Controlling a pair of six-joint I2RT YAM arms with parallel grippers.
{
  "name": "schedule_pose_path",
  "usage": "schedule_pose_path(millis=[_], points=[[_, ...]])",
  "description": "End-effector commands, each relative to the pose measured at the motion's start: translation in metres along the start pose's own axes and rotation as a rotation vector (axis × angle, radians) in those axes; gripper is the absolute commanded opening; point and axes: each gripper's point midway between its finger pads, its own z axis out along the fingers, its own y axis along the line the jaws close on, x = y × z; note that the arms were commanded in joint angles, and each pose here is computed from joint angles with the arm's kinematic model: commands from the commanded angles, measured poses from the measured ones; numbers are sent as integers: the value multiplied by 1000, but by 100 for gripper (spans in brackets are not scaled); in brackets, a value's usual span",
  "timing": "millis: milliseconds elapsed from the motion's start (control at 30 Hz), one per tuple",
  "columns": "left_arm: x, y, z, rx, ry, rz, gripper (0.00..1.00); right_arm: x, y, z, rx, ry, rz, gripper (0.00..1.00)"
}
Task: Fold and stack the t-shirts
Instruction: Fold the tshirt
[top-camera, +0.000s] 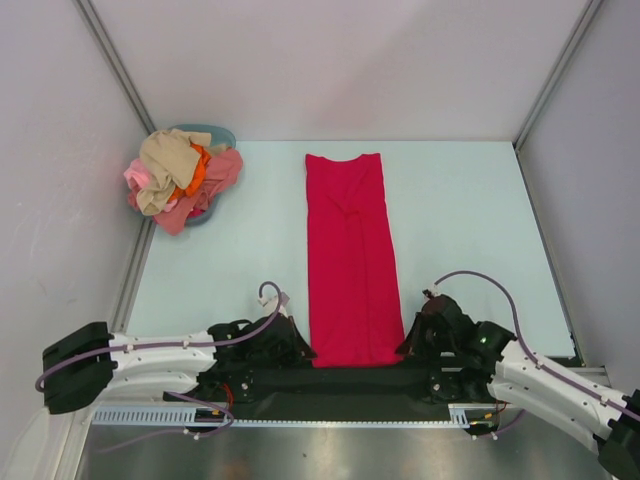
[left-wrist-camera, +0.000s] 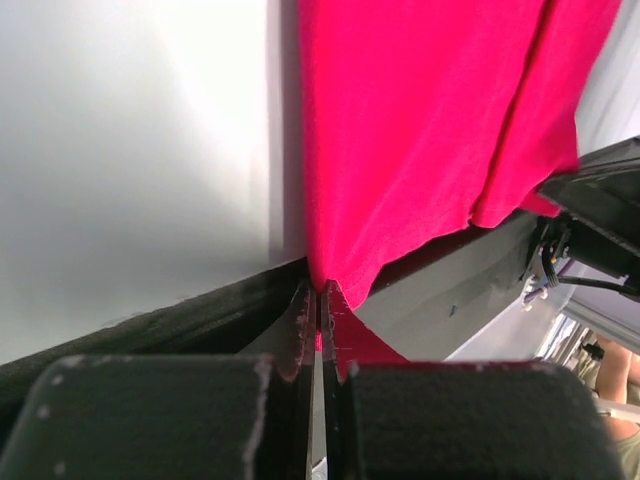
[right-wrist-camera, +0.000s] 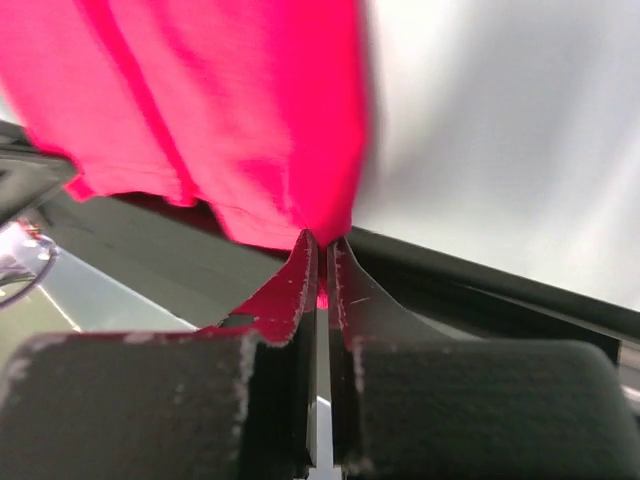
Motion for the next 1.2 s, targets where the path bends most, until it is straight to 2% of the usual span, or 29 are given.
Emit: schedule_pose_path(millis=[0,100,133,200,267,300,333,367,400,467,733,800,933,1167], points=[[-9,-37,-9,96,-22,24,0,-34,39,-20,-101,-132,-49,0],[-28,-58,-14,129,-70,31,0,-66,49,-31,-79,-198,-59,0],[-43,-69,-19,138,-106,33,0,-72,54,-30,-67,-172,-54,0],[-60,-79,-23,151,-143,34,0,-98,54,-31,-63,-202,-55,0],[-92,-89,-26,150,-204,32,0,-114,58,-28,-58,-196,-61,0],[-100,-92,-27,151,-205,35,0,-138,65,-35,-71,-251,-52,0],[-123,-91,-28,135,-256,13,0,-147,67,-35,-72,-255,-79,0],[-135,-104,-32,158,-264,41,0,-154,62,-26,-47,-224,-68,0],[-142,-102,-26,135,-247,40,0,-176,73,-32,-81,-267,-71,0],[-175,-110,-30,131,-301,50,0,-192,78,-27,-100,-265,-87,0],[-259,-100,2,45,-337,-5,0,-264,93,10,-110,-258,-87,0],[-270,-98,9,41,-334,-19,0,-280,96,14,-116,-274,-90,0],[-300,-98,27,48,-310,-39,0,-302,96,37,-130,-227,-77,0],[-340,-99,41,54,-309,-57,0,-339,104,47,-170,-238,-84,0]])
